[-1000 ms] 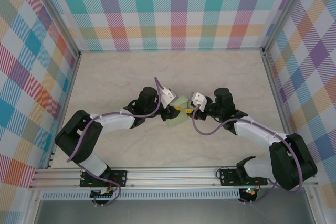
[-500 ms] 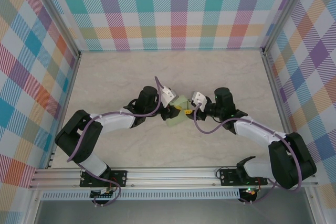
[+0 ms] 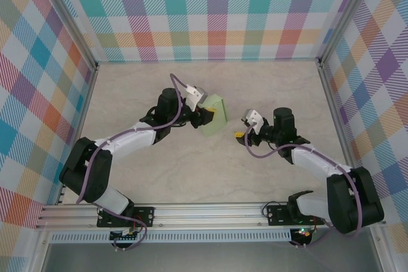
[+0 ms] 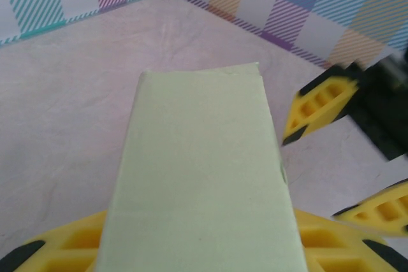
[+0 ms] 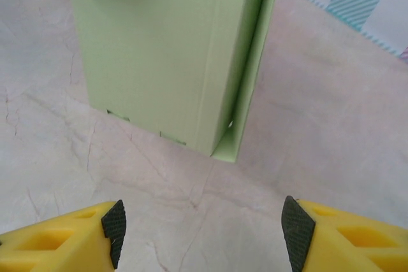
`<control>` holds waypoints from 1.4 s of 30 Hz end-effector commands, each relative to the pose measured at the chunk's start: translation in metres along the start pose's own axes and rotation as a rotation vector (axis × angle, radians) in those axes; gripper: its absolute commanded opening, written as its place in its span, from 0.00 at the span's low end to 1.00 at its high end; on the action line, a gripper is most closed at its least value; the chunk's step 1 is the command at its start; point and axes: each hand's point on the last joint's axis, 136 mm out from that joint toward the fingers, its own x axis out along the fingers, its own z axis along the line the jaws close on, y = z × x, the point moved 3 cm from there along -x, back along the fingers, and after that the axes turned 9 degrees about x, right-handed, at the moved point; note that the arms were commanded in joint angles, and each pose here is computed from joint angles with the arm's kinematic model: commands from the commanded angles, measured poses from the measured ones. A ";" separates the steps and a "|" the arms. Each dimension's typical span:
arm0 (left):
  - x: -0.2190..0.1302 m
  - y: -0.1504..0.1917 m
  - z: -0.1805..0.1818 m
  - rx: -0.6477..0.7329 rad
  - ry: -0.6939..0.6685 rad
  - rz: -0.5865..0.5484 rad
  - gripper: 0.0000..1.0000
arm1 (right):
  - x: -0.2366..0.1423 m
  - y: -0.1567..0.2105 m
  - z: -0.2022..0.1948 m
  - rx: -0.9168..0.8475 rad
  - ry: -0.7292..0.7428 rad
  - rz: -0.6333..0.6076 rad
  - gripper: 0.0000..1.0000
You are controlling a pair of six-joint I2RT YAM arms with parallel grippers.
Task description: Fold the paper box
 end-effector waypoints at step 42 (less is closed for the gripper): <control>-0.006 -0.056 0.016 -0.268 -0.116 -0.268 0.41 | 0.044 -0.030 0.046 -0.047 -0.107 -0.041 0.67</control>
